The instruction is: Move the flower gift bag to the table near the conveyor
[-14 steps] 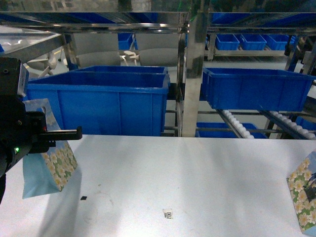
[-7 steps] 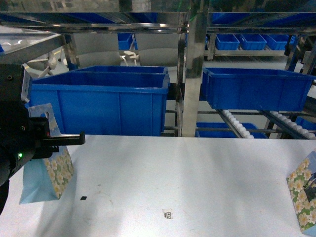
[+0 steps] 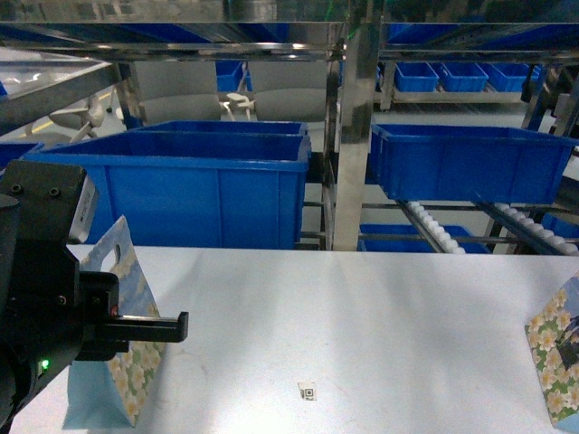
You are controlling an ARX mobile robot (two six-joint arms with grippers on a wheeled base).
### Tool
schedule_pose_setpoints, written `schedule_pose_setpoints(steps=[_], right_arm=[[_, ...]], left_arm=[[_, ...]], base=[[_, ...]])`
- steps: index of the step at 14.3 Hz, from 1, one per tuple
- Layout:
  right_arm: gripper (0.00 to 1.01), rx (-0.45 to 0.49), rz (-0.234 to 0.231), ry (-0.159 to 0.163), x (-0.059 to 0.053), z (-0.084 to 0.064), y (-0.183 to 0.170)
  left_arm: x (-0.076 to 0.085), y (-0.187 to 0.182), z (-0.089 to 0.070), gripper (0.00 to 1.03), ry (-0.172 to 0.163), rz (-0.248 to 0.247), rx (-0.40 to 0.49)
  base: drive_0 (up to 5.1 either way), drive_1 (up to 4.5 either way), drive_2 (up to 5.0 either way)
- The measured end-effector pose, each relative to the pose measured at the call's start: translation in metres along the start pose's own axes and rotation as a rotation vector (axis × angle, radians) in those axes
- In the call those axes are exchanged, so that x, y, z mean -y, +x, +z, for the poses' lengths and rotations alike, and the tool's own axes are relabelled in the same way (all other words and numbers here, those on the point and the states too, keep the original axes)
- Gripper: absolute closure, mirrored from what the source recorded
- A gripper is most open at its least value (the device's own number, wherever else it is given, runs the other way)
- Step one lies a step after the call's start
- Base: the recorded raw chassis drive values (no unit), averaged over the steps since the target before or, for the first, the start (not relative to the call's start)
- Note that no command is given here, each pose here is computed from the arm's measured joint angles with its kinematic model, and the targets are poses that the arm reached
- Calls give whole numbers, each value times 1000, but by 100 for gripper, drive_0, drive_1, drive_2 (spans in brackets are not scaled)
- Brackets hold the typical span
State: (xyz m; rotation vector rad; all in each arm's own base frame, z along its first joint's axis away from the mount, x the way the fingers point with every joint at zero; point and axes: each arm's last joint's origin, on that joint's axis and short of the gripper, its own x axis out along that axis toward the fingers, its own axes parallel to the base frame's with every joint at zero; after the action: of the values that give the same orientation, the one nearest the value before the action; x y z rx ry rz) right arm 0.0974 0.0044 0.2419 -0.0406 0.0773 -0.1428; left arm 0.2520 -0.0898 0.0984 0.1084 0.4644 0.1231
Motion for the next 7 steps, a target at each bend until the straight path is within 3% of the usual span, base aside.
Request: schedule_pose_setpoints(steps=[5, 6, 7], right_arm=[[3, 0, 0, 0, 0, 0, 0], [3, 1, 0, 0, 0, 0, 0], [3, 0, 0, 0, 0, 0, 0]], left_arm=[[4, -12, 5, 79, 3, -19, 9], [7, -19, 9, 67, 8, -26, 23], [11, -29, 14, 41, 14, -42, 33]], base=[[0, 0, 0], [0, 0, 0], [0, 0, 0]])
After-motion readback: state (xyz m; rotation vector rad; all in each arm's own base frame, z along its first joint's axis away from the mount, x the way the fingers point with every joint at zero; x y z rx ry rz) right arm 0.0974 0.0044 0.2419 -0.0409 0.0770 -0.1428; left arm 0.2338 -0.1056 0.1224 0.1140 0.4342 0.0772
